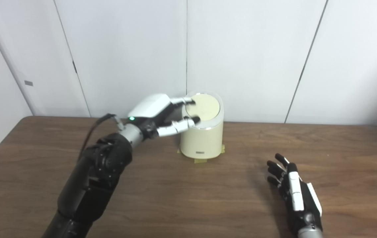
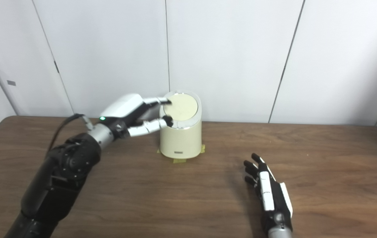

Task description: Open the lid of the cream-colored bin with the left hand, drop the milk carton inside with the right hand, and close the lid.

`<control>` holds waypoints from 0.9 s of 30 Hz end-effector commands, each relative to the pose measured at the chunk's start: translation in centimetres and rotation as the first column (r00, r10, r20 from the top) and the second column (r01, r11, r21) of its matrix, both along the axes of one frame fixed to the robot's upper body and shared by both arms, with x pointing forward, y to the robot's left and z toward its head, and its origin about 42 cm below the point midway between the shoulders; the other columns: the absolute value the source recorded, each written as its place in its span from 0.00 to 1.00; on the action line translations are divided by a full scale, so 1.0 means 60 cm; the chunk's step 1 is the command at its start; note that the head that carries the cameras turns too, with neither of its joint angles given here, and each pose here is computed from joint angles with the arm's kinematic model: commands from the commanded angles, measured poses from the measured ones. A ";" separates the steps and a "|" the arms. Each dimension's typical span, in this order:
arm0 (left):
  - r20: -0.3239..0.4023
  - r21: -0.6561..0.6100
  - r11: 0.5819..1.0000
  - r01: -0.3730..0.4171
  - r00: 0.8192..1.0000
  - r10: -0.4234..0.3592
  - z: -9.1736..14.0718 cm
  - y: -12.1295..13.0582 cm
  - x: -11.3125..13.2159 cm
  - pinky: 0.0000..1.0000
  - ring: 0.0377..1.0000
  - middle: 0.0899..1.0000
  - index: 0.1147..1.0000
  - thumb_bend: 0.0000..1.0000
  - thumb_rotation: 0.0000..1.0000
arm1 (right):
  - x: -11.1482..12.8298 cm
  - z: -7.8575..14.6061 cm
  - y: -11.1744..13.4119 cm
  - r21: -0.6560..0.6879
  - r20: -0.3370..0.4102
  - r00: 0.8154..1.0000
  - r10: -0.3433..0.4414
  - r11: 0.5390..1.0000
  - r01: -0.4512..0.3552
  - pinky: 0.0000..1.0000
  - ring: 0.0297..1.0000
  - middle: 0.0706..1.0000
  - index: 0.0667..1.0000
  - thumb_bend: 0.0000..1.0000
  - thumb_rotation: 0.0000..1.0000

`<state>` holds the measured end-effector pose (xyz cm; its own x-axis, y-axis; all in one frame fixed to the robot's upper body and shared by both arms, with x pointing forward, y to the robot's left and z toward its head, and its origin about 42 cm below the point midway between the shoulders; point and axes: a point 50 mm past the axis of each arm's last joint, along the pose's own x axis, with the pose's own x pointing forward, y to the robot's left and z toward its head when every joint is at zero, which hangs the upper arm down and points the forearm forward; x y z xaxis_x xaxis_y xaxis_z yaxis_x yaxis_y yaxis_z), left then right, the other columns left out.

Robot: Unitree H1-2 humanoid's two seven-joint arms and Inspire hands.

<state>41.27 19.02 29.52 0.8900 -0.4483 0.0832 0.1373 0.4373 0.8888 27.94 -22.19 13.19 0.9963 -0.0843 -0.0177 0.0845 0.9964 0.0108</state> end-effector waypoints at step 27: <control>-0.286 -0.703 0.648 -0.292 0.951 0.118 -0.193 0.045 -0.170 0.91 0.93 0.92 0.90 0.38 1.00 | 0.016 0.033 0.008 0.002 0.114 0.993 0.034 0.999 -0.035 0.83 0.87 0.83 0.89 0.54 0.98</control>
<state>30.75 21.87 16.82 0.9914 -0.1274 0.0294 0.1166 0.9631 0.2426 28.13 -22.04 13.38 0.9978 -0.0667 -0.0066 0.0668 0.9977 0.0119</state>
